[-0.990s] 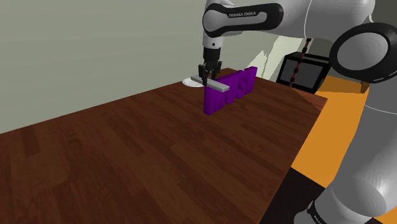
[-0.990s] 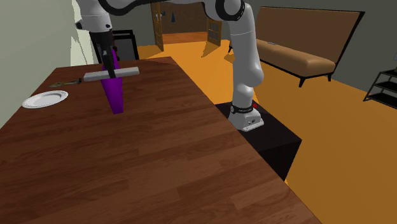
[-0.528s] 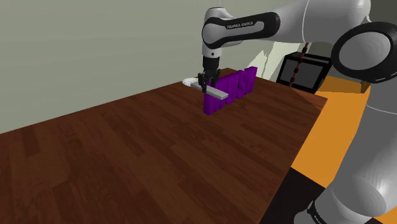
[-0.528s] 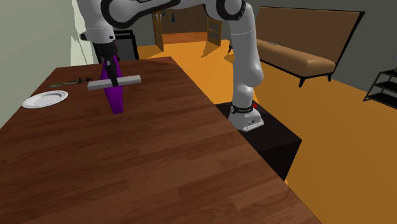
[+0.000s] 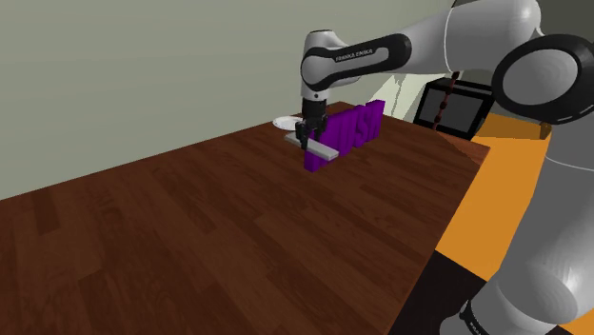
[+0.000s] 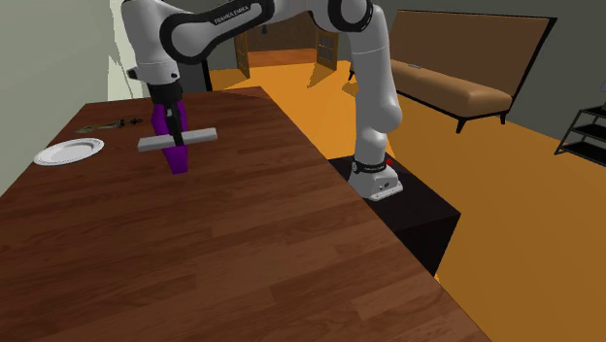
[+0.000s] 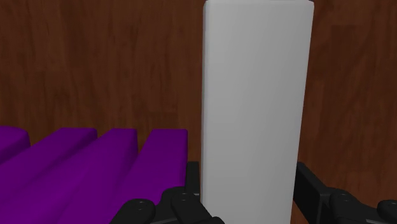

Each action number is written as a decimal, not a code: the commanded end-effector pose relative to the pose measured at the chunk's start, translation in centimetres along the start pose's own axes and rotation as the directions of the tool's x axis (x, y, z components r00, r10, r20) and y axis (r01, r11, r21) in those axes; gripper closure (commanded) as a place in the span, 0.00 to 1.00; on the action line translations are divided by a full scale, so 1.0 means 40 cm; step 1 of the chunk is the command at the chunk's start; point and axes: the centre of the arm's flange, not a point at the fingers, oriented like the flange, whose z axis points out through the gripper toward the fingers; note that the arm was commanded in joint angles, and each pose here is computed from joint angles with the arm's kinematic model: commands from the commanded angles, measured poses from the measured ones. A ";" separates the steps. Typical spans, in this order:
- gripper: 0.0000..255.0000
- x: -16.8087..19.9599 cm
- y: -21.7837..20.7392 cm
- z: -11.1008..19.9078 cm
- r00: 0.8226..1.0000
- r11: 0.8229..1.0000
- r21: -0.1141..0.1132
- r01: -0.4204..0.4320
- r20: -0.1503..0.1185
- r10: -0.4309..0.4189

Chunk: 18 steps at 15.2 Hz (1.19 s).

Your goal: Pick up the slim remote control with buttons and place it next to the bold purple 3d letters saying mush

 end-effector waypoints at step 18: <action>1.00 0.003 -0.002 0.250 1.000 1.000 0.000 0.000 0.000 0.000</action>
